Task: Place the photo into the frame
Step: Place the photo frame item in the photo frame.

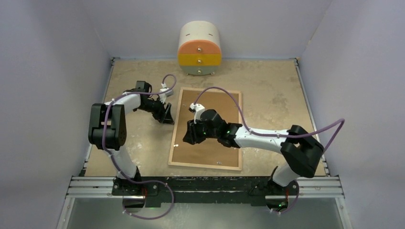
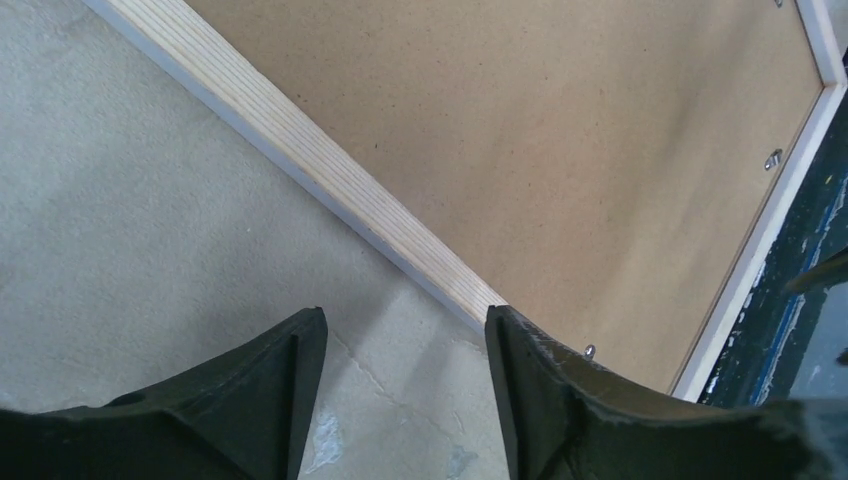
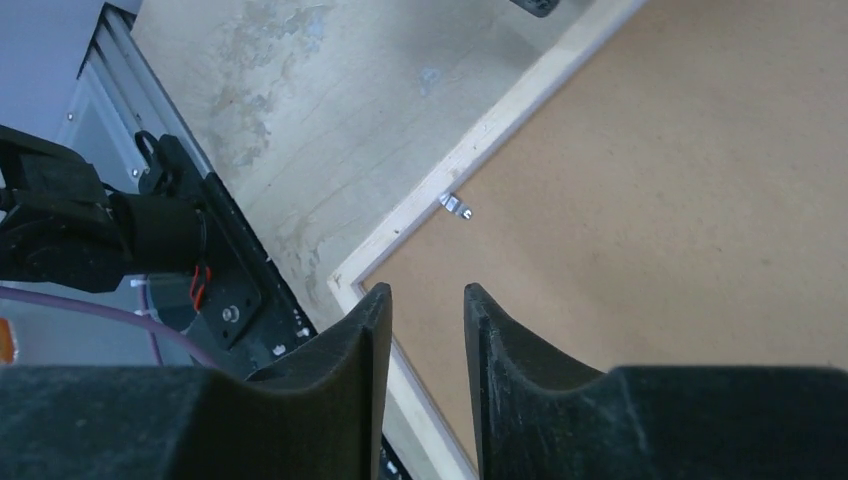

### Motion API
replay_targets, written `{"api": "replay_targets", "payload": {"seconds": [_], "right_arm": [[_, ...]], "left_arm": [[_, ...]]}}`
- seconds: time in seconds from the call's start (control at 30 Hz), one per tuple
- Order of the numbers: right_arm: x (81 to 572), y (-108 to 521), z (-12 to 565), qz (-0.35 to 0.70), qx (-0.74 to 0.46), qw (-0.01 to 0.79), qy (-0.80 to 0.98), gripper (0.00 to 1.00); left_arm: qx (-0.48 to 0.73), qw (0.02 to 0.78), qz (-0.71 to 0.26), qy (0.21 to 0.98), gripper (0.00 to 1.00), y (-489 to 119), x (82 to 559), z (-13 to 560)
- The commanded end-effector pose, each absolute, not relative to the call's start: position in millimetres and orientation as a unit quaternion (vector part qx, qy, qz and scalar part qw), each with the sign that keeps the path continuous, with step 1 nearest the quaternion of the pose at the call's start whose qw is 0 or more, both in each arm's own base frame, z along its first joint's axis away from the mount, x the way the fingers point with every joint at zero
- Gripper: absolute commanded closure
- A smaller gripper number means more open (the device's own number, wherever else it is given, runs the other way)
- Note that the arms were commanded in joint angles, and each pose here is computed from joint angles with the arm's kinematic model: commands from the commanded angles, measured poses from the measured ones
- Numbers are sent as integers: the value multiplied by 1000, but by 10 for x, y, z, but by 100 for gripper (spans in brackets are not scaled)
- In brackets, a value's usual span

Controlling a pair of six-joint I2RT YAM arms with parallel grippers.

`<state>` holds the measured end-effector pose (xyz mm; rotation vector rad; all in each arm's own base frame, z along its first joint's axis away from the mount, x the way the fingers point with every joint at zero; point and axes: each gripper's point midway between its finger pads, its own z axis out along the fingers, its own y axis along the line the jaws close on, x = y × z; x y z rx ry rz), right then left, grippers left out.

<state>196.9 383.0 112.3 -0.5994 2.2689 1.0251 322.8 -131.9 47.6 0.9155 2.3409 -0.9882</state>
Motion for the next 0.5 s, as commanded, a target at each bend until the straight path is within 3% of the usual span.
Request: {"api": "replay_targets", "payload": {"seconds": [0.0, 0.47], "right_arm": [[2010, 4078, 1164, 416, -255, 317, 813, 66], [1689, 4421, 655, 431, -329, 246, 803, 75]], "left_arm": [[318, 217, -395, 834, 41, -1408, 3187, 521], [313, 190, -405, 838, 56, -1404, 3065, 326]]}}
